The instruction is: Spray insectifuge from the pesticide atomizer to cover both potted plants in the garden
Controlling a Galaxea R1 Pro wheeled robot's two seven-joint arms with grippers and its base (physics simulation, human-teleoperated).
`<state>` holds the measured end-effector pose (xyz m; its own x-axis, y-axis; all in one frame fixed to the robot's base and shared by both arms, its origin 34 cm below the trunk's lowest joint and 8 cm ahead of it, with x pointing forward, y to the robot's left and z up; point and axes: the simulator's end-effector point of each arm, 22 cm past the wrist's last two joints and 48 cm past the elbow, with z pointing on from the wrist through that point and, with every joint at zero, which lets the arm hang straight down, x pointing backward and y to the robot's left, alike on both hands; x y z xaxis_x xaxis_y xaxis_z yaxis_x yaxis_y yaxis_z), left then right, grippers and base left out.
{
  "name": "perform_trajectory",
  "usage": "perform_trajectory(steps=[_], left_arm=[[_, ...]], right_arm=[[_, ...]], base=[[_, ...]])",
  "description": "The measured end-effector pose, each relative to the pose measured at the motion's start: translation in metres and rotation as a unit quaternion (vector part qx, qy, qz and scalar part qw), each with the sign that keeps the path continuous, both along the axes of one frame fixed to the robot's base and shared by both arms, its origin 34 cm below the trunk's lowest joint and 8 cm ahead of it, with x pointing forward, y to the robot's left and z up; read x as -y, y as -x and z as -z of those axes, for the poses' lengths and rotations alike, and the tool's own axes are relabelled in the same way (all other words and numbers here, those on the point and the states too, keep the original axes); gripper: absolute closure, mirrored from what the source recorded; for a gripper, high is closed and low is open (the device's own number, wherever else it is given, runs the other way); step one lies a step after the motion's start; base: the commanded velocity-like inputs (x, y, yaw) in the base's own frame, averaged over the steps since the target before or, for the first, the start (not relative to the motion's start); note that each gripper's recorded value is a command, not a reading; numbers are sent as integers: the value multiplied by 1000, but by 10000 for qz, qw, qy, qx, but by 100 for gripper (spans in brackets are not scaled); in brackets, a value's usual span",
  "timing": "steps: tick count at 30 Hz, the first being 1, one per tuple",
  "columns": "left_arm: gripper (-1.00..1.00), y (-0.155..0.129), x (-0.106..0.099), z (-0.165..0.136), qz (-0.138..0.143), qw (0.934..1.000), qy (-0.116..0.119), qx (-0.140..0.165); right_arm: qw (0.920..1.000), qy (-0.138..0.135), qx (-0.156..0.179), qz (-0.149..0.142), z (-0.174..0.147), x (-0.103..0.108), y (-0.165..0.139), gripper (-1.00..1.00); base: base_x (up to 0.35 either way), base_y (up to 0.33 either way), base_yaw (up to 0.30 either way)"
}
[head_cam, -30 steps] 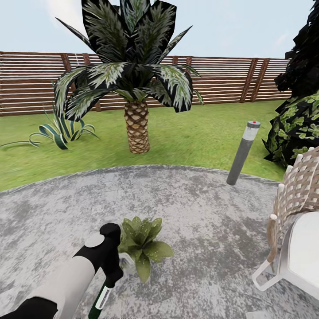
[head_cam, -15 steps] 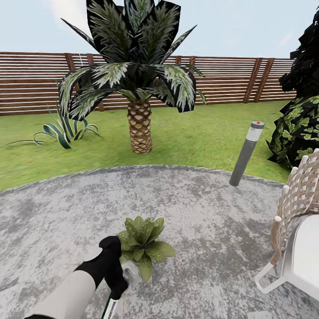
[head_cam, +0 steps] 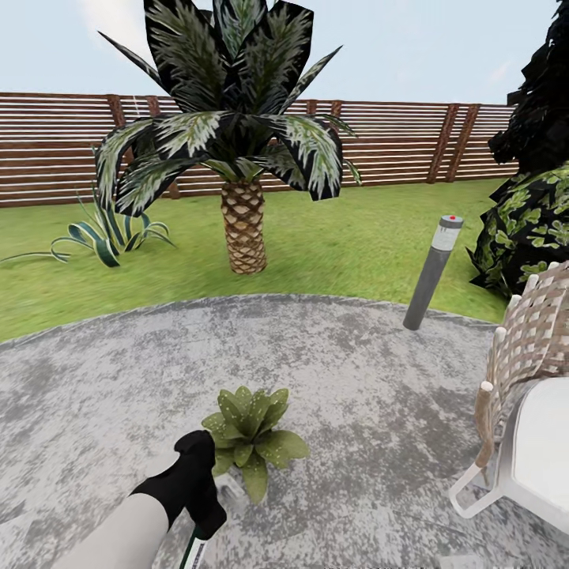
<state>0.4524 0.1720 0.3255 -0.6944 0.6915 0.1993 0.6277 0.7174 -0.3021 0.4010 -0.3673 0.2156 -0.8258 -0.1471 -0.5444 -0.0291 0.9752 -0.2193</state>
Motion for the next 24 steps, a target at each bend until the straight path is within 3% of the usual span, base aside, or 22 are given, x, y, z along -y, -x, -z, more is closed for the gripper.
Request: perform_trajectory(steps=[4,9,12,16,24], left_arm=[[100,-4,0,-2,-16,10000,15,54],[100,-3,0,-1,-30,10000,14,44],[100,12,-12,9,-283,9996,-8,-51],[100,11,-33,20,-626,9977,-200,144],[100,8,-22,21,-678,9974,-92,232]], right_arm=[[10000,-3,0,-2,0,0,0,-100],[10000,-8,-1,-2,0,-1,0,-100],[10000,-13,0,-4,0,-1,0,-100],[10000,-14,-1,-10,0,-2,0,-100],[10000,-17,0,5,0,-2,0,-100]], base=[[0,0,-247],[0,0,-45],[0,0,-2],[0,0,0],[0,0,108]])
